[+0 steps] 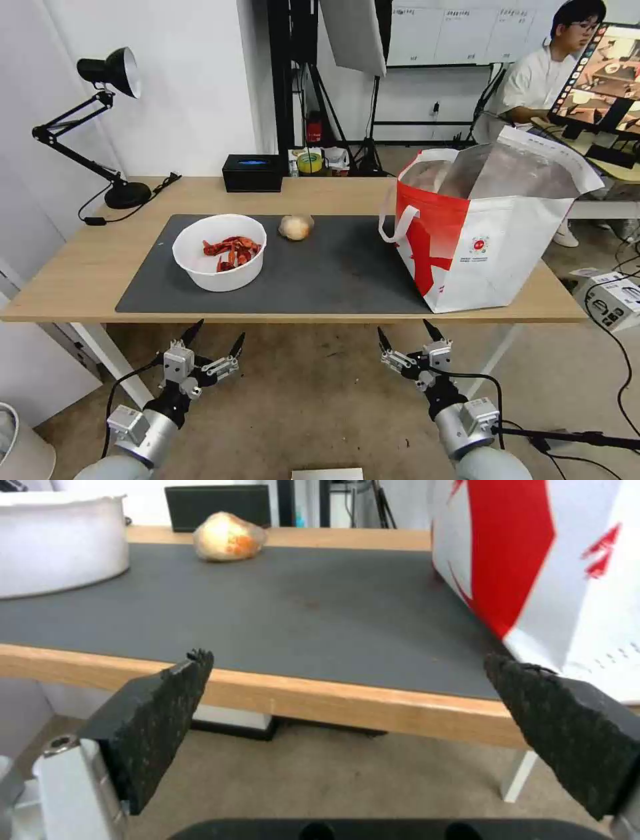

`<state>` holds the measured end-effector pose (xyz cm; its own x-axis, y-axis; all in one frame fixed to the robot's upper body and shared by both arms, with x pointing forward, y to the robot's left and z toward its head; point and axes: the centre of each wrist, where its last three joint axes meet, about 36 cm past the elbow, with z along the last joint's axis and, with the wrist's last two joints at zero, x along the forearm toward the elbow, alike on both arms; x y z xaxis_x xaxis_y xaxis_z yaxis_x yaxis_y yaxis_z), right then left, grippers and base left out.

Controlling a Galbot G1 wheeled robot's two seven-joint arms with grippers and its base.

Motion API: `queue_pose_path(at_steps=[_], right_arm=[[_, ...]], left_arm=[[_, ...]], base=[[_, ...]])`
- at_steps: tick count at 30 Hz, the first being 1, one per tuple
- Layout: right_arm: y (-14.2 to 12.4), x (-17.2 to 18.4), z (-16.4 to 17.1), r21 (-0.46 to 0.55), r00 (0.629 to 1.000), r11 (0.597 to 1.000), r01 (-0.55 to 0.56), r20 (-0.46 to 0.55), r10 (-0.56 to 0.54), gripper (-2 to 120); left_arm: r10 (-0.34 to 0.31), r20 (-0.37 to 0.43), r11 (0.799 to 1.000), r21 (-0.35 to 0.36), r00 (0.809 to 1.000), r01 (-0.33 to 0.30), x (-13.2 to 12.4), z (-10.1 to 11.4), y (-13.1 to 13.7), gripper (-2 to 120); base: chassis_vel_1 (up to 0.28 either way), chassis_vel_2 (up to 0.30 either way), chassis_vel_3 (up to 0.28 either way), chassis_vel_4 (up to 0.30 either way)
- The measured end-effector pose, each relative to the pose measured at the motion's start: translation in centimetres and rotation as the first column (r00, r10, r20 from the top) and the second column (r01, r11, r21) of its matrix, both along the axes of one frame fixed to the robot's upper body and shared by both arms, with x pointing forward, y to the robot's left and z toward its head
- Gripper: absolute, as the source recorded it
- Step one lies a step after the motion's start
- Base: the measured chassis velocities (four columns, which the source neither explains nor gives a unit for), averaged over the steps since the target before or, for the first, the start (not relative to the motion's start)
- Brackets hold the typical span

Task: Pick up the trash from the table and place it into the takeout bag.

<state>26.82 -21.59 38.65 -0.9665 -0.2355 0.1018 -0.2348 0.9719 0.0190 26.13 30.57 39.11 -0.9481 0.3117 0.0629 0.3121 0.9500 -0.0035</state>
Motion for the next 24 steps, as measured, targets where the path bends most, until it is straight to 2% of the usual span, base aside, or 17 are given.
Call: queue_pose_path(at_steps=[6, 15, 18, 24], right_arm=[[1.6, 2.7, 1.3, 0.027, 0.998, 0.998, -0.051, 0.024, 0.05, 100], [2.4, 6.3, 3.5, 0.058, 0.989, 0.988, -0.144, 0.04, 0.142, 100], [2.8, 9.1, 4.5, 0.097, 0.977, 0.973, -0.208, 0.058, 0.203, 100], [3.8, 13.2, 5.7, 0.15, 0.966, 0.955, -0.255, 0.079, 0.246, 100]], left_arm=[[-0.006, 0.004, 1.0, 0.004, 1.0, 0.006, 0.3, 0.2, 0.1, 100], [-0.004, -0.001, 1.0, 0.005, 1.0, 0.004, 0.3, 0.1, 0.1, 100], [-0.003, -0.003, 1.0, 0.006, 1.0, 0.003, 0.3, 0.0, 0.2, 100], [-0.002, -0.007, 1.0, 0.007, 1.0, 0.002, 0.2, 0.0, 0.2, 100]], base=[[0.0, 0.0, 0.0, 0.0], [0.0, 0.0, 0.0, 0.0], [0.0, 0.0, 0.0, 0.0], [0.0, 0.0, 0.0, 0.0]])
